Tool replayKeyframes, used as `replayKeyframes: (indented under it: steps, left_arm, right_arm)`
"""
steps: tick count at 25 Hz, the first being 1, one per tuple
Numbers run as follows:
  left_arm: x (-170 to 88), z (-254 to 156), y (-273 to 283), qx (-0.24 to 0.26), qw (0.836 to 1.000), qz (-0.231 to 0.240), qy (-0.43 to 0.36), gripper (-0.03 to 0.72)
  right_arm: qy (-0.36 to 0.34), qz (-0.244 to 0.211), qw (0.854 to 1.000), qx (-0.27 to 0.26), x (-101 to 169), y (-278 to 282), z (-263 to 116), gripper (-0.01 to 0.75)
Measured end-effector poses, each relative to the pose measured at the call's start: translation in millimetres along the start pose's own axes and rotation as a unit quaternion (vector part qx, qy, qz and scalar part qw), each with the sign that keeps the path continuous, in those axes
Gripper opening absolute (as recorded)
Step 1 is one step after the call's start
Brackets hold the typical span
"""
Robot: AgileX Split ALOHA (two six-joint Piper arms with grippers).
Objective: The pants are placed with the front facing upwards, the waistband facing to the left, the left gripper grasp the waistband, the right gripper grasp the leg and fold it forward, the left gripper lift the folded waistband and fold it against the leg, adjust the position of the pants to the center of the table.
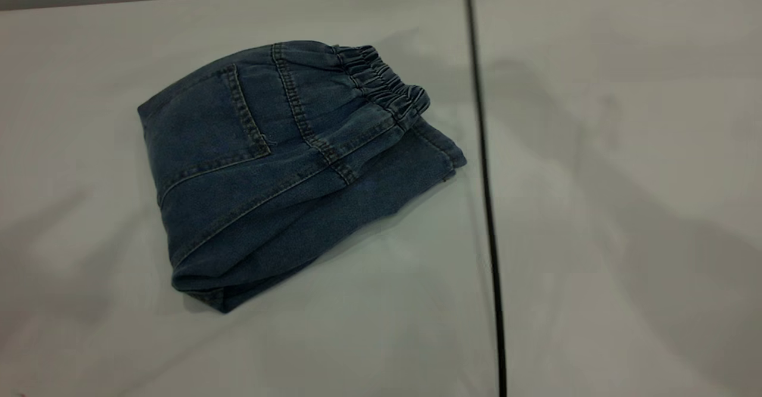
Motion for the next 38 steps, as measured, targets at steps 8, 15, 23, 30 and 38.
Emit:
replayKeyframes:
  steps: [8,15,23,30,38]
  left_arm:
    - [-13.1,2.4,16.7,-0.021,0.999,-0.001,-0.024,0.569]
    - [-14.7,3.0,16.2,-0.024,1.0,-0.007,-0.019,0.549]
    - [-17.2,1.6,12.3,-0.018,1.0,-0.019,-0.017,0.52]
    - [-16.2,1.6,11.4,-0.017,1.0,-0.017,-0.017,0.519]
    - [-16.3,1.7,11.6,-0.018,1.0,-0.017,-0.018,0.519]
  right_arm:
    - [0.052,-0.023,0.991,0.125,60.3,-79.5,-30.7,0.542]
    - [0.072,-0.047,0.979,0.187,62.2,-125.2,-59.5,0.533]
    - [0.063,-0.103,0.968,0.22,38.2,-145.6,-79.1,0.531]
    - [0.034,-0.109,0.964,0.239,28.2,-165.1,-96.9,0.531]
    - [-0.018,-0.149,0.953,0.262,15.8,-178.0,-114.3,0.529]
Point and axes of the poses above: a point on each arm's last joint axis where the gripper is mounted, y pointing back along that axis away from the gripper, x along the wrist's bending axis when the last joint is at zero, z = x × y, the point moved 2 cm from there along -y, pointing out along that axis toward the gripper, and after that the axes turned 9 degrees about y, right-handed, at the moved point
